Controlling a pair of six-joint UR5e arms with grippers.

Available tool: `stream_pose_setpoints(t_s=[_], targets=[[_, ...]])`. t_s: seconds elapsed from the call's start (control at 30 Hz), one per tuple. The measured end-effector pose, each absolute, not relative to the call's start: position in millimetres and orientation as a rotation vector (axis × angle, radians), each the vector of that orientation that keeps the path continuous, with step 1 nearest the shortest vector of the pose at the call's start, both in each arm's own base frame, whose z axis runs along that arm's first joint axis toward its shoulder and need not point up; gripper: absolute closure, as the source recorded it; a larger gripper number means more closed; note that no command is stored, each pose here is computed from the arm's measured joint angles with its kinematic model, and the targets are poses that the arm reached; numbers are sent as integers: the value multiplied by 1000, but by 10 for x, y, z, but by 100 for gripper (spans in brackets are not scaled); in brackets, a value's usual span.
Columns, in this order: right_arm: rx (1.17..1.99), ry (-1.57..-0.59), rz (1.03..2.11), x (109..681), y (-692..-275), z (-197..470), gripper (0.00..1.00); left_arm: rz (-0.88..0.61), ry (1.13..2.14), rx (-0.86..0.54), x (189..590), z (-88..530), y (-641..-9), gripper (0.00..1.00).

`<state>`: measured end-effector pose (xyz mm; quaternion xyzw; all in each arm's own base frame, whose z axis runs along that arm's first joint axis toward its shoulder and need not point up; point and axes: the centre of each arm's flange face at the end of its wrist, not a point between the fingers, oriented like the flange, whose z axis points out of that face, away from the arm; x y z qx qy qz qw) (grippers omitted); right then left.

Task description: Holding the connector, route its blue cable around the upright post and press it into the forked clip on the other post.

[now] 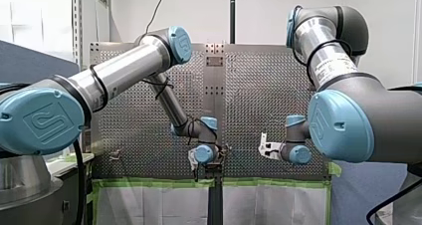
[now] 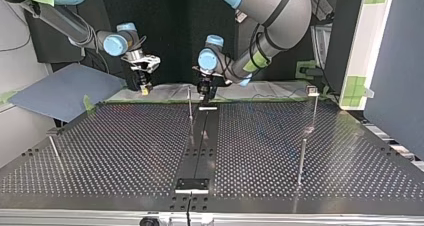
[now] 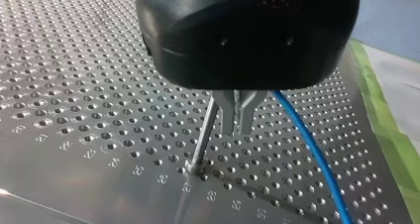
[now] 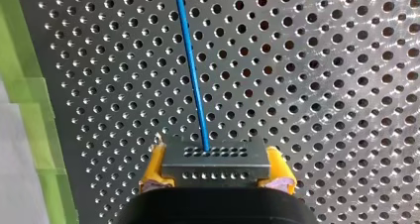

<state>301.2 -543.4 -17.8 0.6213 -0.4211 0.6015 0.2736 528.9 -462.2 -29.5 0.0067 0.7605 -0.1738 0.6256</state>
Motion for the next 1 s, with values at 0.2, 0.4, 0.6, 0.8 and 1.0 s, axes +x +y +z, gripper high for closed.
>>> stream_pose_setpoints(t_s=[0.2,0.4,0.6,0.8,1.0], targets=[[1666,-1131,1618,3007,-5471,-161,100,-397,1750,17,5304,-297,-4607,79],[1671,-1128,1617,3021,-5464,-164,100,-373,1772,40,5277,-315,-4596,25],[1674,-1126,1618,3035,-5456,-164,100,-332,1809,81,5225,-337,-4581,0],[1679,-1126,1617,3049,-5442,-171,100,-324,1823,93,5205,-346,-4575,0],[1687,-1119,1614,3070,-5426,-173,100,-361,1813,126,5180,-235,-4659,0]])
